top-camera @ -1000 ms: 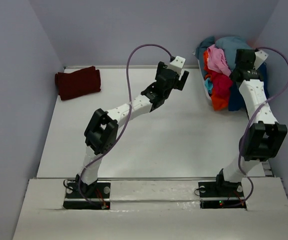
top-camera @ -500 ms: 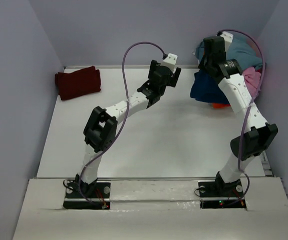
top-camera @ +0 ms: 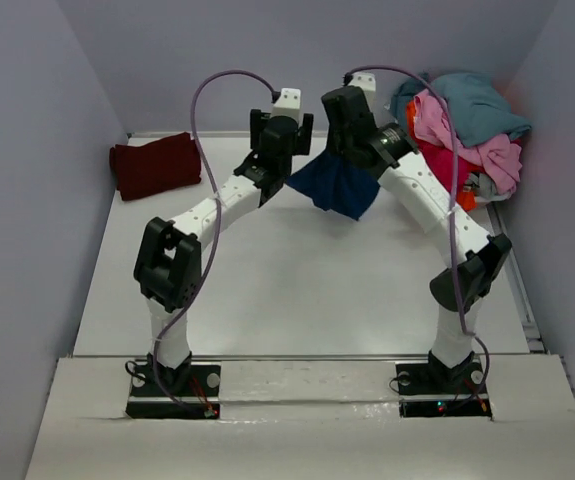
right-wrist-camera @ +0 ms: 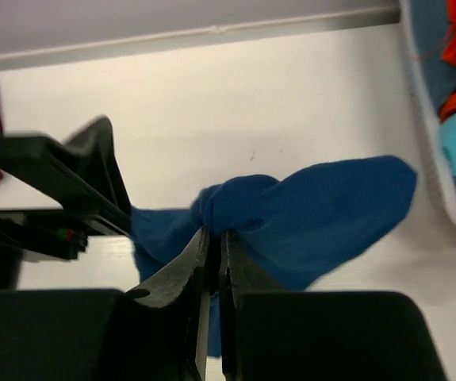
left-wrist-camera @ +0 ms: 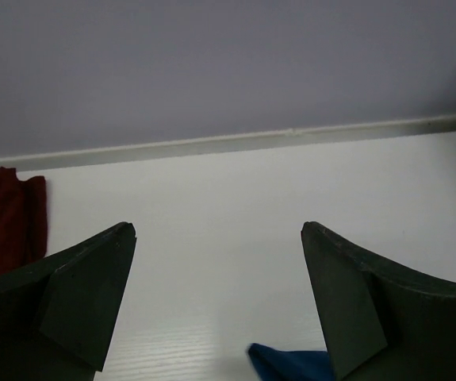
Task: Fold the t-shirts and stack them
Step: Move the tshirt to the center of the board
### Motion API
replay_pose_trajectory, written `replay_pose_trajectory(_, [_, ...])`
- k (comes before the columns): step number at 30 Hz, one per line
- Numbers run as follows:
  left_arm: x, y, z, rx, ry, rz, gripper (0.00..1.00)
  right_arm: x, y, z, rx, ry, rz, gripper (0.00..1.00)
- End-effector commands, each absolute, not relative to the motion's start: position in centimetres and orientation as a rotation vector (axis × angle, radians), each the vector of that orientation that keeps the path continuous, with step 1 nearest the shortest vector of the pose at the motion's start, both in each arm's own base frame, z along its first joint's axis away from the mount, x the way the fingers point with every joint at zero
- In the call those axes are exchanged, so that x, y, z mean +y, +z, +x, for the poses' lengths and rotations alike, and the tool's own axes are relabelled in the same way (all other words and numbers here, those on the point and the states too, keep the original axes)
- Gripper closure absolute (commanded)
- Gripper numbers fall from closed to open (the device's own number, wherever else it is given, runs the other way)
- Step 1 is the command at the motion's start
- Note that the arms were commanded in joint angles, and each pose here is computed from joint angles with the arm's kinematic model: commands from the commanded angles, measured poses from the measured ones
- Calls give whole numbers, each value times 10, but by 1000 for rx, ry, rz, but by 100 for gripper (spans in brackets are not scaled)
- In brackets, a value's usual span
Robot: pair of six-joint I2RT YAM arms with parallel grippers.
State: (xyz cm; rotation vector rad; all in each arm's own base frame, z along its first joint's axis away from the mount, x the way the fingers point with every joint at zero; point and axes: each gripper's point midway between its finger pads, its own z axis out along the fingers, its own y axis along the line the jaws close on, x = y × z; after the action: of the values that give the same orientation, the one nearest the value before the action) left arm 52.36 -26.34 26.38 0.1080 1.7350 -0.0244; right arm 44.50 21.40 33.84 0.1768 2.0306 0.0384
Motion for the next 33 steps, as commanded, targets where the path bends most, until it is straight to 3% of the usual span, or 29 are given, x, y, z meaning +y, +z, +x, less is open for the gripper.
replay_pose_trajectory(1, [-204, 324, 523, 1628, -10, -90, 1, 252, 340, 440, 2017, 63, 107, 93])
replay_pose_trajectory(14, [-176, 349, 505, 1597, -10, -171, 1, 300, 343, 412, 2010, 119, -29, 93])
replay_pose_trajectory(20, [-175, 343, 502, 1607, -20, -183, 1, 309, 296, 412, 2114, 28, -119, 90])
replay_pose_trajectory(26, [-170, 347, 499, 1601, 2, -180, 1, 324, 257, 416, 2183, 40, -143, 46])
replay_pose_trajectory(27, [-170, 348, 499, 1599, 1, -179, 1, 324, 261, 417, 2167, 41, -143, 32])
replay_pose_trajectory(30, [-171, 355, 497, 1586, -16, -180, 1, 320, 280, 425, 2112, 17, -132, 15])
replay_pose_trajectory(31, [-172, 355, 498, 1585, -22, -180, 1, 319, 283, 427, 2102, 3, -130, 5])
replay_pose_trajectory(33, [-176, 351, 500, 1596, -36, -168, 1, 311, 285, 441, 2105, 8, -100, 4])
